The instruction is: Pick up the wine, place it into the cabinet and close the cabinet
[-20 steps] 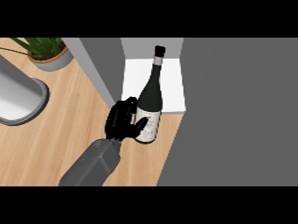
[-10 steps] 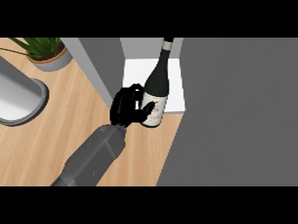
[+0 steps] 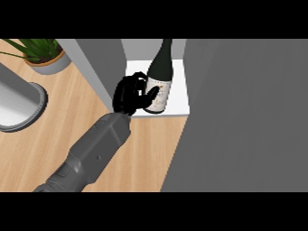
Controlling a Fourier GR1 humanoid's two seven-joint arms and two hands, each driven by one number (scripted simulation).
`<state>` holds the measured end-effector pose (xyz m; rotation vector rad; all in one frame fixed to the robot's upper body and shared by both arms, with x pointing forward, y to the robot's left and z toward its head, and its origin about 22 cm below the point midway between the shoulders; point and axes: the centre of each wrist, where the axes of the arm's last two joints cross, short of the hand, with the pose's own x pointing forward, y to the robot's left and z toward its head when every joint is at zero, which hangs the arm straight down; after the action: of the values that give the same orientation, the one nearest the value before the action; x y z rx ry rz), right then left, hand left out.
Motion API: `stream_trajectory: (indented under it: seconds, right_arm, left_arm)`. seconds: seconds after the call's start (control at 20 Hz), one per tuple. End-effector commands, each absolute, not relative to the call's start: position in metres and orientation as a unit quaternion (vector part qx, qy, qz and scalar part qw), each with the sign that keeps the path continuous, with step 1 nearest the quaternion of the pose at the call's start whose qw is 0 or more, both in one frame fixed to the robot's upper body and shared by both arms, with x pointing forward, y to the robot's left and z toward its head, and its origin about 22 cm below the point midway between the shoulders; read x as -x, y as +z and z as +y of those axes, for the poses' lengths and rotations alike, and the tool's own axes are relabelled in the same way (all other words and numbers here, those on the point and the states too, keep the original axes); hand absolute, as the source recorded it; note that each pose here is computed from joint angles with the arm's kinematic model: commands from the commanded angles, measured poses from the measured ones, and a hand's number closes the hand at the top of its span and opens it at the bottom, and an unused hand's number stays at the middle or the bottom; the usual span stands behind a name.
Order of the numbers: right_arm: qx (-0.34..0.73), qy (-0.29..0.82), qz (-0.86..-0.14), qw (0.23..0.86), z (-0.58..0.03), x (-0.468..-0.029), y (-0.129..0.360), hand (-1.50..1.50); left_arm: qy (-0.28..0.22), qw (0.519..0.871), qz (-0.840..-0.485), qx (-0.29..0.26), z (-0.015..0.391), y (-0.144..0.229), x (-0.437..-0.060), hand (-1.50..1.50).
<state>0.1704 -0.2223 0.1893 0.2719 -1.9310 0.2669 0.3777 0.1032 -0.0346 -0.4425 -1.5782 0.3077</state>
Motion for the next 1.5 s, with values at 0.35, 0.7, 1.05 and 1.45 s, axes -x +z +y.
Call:
stream_trajectory:
  seconds: [0.35,0.7,1.05,1.45]
  right_arm:
    - [-0.128,0.12,-0.817,0.55,-0.219,-0.171,0.188,-1.5]
    - [-0.115,0.115,-0.826,0.54,-0.219,-0.179,0.183,-1.5]
    - [-0.136,0.133,-0.822,0.537,-0.211,-0.185,0.189,-1.5]
    - [-0.149,0.142,-0.818,0.537,-0.207,-0.193,0.183,-1.5]
  left_arm:
    - [0.14,0.672,-0.704,0.181,0.097,-0.001,-0.407,1.5]
    - [0.122,0.689,-0.697,0.157,0.09,0.025,-0.423,1.5]
    - [0.118,0.695,-0.693,0.155,0.088,0.026,-0.422,1.5]
    - [0.136,0.693,-0.692,0.15,0.09,0.01,-0.412,1.5]
